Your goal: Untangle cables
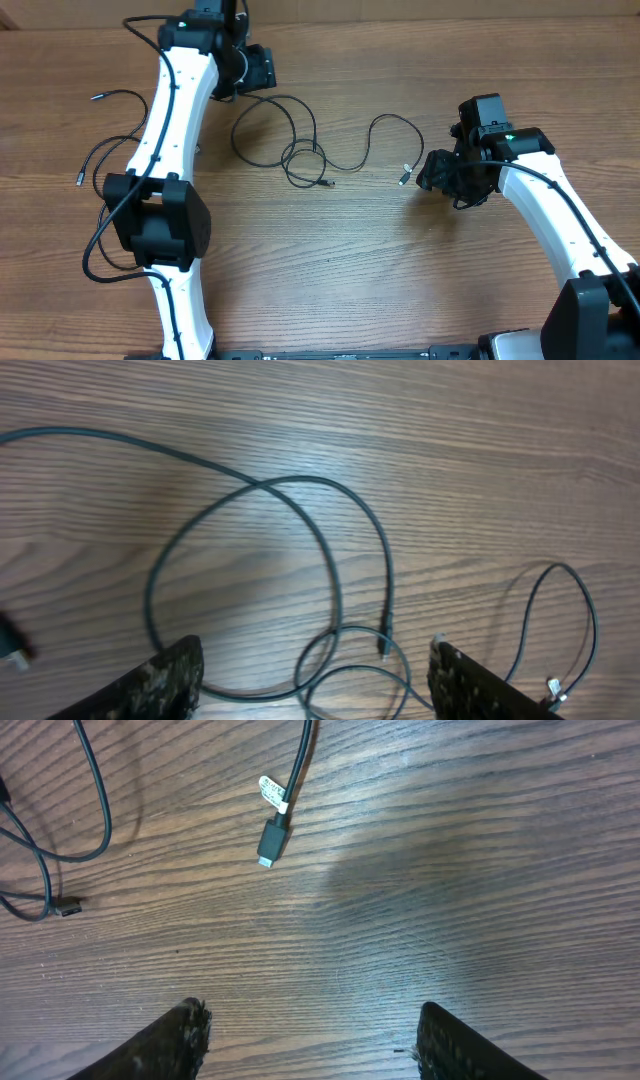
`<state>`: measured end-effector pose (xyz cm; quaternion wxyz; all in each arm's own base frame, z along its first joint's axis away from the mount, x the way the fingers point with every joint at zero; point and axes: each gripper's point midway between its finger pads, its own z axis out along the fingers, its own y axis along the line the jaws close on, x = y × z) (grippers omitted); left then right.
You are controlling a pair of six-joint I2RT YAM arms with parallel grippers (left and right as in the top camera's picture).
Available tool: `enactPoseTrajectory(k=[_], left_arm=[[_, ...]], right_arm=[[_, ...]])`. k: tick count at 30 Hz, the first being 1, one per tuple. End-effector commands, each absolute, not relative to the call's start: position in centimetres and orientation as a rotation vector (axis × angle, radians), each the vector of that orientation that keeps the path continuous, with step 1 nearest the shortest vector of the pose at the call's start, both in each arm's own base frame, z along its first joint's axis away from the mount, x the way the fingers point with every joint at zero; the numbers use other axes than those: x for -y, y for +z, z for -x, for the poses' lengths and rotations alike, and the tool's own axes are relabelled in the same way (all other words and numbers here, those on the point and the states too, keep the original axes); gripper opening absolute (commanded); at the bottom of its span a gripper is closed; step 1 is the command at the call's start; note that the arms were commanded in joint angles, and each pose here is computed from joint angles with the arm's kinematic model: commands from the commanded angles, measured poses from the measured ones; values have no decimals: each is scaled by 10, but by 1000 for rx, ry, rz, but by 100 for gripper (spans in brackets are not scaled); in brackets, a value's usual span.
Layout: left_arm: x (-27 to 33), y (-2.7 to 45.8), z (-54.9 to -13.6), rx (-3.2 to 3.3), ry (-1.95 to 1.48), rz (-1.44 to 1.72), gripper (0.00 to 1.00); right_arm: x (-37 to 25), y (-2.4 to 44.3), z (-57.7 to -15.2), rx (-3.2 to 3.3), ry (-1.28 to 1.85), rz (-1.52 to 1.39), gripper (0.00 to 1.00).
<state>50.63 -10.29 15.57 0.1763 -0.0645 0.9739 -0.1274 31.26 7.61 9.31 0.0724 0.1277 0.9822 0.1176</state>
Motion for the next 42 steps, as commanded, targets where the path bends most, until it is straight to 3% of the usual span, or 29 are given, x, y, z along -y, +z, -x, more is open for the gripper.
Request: enactPoseTrajectory(k=[1,8,16,42], left_arm=[[122,128,-507,-2809,-357,120,70],[146,74,-501,-2921,-339,68,62],[152,33,-501,-2969,-258,104,68],[145,6,-486,-3024,-6,100,60]], right_arm=[[-74,93,-314,-2944,340,-380,65],[-74,93,-314,-2945,340,-380,65],[-74,93,-314,-2945,340,-380,66],[-74,93,-312,-2955,337,-384,65]])
